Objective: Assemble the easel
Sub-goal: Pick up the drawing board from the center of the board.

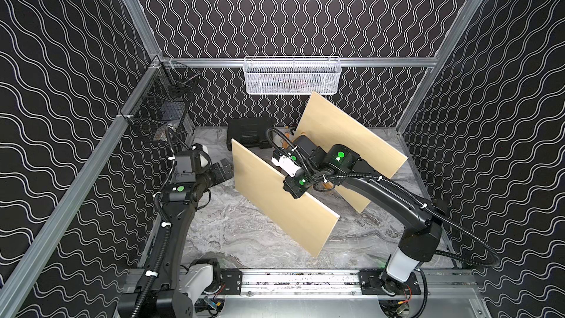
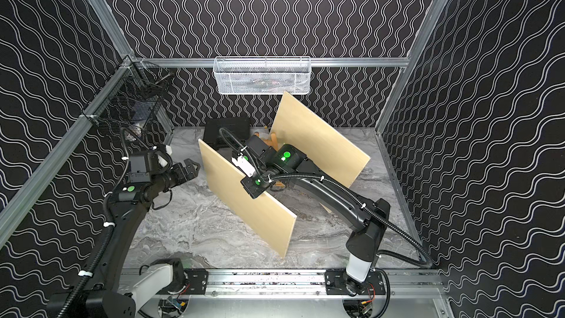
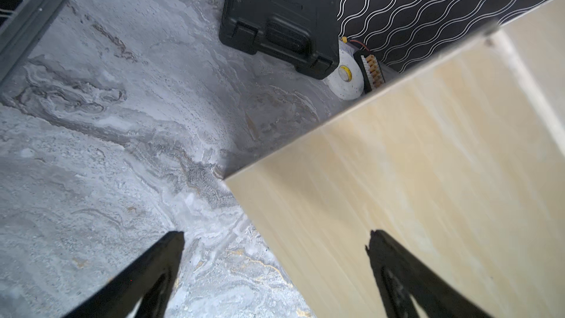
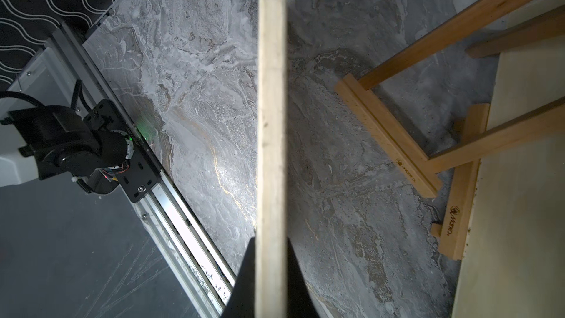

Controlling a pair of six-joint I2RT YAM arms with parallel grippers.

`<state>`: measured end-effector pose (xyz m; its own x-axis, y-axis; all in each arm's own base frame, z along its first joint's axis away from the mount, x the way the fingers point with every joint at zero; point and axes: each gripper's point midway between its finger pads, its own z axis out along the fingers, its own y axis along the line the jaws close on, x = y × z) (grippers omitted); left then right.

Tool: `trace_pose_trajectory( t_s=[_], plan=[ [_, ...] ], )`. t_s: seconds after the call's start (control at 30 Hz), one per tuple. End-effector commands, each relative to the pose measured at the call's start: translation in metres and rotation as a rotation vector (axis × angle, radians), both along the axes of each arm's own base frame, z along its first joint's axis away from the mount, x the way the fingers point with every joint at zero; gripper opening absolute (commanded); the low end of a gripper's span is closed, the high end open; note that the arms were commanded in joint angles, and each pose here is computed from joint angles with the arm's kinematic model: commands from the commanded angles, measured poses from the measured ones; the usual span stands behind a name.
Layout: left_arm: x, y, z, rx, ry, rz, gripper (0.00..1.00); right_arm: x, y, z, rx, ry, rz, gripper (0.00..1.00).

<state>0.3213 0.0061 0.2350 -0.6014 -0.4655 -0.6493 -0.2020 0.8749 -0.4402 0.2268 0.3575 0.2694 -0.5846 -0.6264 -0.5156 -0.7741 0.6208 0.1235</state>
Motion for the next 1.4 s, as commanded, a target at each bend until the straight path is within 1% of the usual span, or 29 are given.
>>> trace_pose_trajectory(
  t_s=[0.0, 0.03, 0.13, 0.27, 0.4, 0.57, 0.7, 0.83, 1.0, 1.17, 1.27, 1.37],
  plan=[
    [0.005, 0.003, 0.012, 0.042, -0.042, -0.010, 0.99, -0.003, 0.012, 0.025, 0.117, -0.010, 0.011, 0.01],
    [0.005, 0.004, 0.014, 0.049, -0.045, -0.009, 0.99, -0.005, 0.011, 0.028, 0.130, -0.005, 0.010, 0.00],
    [0.005, 0.006, 0.023, 0.072, -0.051, -0.007, 0.99, -0.007, 0.007, 0.037, 0.158, -0.002, -0.011, 0.00],
    [0.003, 0.012, 0.039, 0.112, -0.068, 0.008, 0.99, -0.004, -0.012, 0.051, 0.182, -0.021, -0.083, 0.00],
    [0.004, 0.014, 0.051, 0.125, -0.093, 0.017, 0.99, -0.007, -0.032, 0.062, 0.215, -0.019, -0.131, 0.00],
    [0.012, 0.009, 0.052, 0.095, -0.104, -0.001, 0.98, -0.019, -0.061, 0.084, 0.263, -0.029, -0.168, 0.00],
    [0.023, -0.002, 0.046, 0.084, -0.106, -0.028, 0.96, -0.023, -0.086, 0.096, 0.253, -0.061, -0.218, 0.00],
    [0.033, -0.023, 0.038, 0.096, -0.110, -0.058, 0.95, -0.021, -0.111, 0.104, 0.238, -0.094, -0.293, 0.00],
    [0.048, -0.066, 0.019, 0.133, -0.104, -0.116, 0.92, -0.024, -0.135, 0.113, 0.225, -0.108, -0.363, 0.00],
    [0.067, -0.118, -0.003, 0.168, -0.131, -0.218, 0.89, -0.028, -0.152, 0.114, 0.213, -0.117, -0.413, 0.00],
    [0.079, -0.149, -0.014, 0.218, -0.149, -0.292, 0.87, -0.031, -0.162, 0.120, 0.222, -0.137, -0.439, 0.00],
    [0.091, -0.176, -0.021, 0.244, -0.192, -0.365, 0.85, -0.034, -0.171, 0.127, 0.226, -0.150, -0.465, 0.00]
  ],
)
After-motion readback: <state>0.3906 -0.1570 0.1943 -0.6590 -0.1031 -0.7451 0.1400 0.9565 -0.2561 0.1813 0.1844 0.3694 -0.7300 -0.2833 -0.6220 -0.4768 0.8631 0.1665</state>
